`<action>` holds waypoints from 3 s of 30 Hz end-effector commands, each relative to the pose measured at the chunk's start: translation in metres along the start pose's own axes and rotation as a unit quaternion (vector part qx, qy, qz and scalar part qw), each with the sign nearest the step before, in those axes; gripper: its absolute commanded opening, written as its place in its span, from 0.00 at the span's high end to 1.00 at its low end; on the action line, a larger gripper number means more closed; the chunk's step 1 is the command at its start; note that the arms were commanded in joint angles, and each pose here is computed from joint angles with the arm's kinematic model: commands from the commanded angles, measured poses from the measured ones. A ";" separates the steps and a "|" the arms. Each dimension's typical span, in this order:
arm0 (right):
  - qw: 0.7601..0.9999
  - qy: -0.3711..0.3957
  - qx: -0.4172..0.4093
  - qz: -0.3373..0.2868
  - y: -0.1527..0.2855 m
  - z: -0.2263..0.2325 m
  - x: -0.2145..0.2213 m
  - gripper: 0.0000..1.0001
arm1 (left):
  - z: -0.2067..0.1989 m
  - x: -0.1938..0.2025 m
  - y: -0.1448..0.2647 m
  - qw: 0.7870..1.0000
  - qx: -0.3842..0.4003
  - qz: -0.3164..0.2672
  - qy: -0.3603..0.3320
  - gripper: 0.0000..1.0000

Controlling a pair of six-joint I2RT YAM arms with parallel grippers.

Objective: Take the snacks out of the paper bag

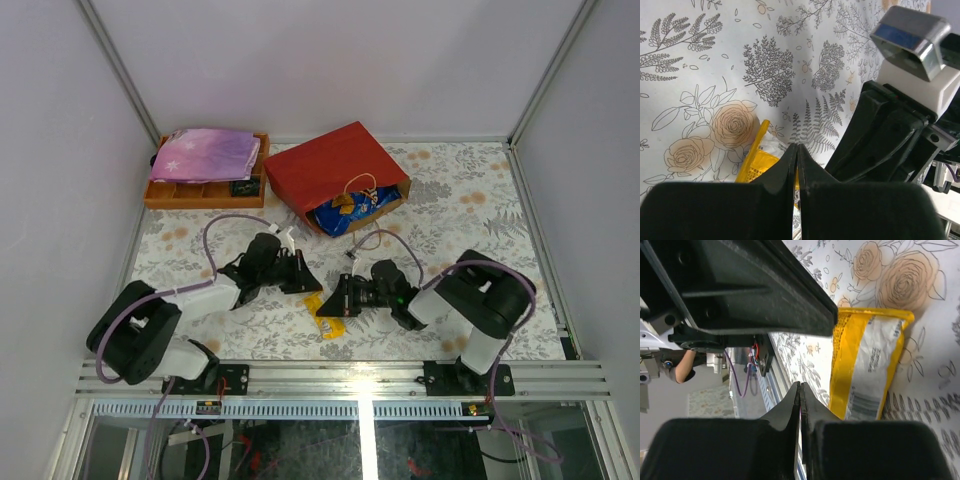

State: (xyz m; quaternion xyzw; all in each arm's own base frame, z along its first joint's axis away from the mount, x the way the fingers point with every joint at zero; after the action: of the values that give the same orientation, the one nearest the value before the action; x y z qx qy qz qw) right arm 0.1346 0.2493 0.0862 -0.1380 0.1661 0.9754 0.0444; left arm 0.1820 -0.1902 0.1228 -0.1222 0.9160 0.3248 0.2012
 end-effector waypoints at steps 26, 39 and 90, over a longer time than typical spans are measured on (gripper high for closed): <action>0.968 -0.008 0.243 0.058 0.014 -0.064 0.066 1.00 | 0.054 0.018 -0.038 0.988 -0.135 0.006 0.072 1.00; 0.947 0.178 0.265 -0.042 0.040 0.043 -0.003 0.21 | 0.006 -0.030 -0.004 0.991 -0.115 -0.068 -0.019 0.81; 0.969 -0.005 0.198 -0.146 0.105 -0.016 -0.028 0.50 | 0.020 -0.001 -0.011 0.988 -0.102 -0.046 0.105 1.00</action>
State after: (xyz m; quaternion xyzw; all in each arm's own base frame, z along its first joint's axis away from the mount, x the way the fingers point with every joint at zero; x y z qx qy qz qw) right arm 0.1404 0.1428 0.0904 -0.0936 0.3535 0.9029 0.2260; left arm 0.1812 -0.1958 0.0899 -0.1605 0.9071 0.3736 0.1092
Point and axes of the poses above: each gripper's point midway between its finger pads, its own y axis back along the fingers, its own z axis along the line the jaws close on, x = y × z, the point moved 10 cm from there along y, back along the fingers, and after that the axes turned 4 degrees about -y, right-handed, at the moved point
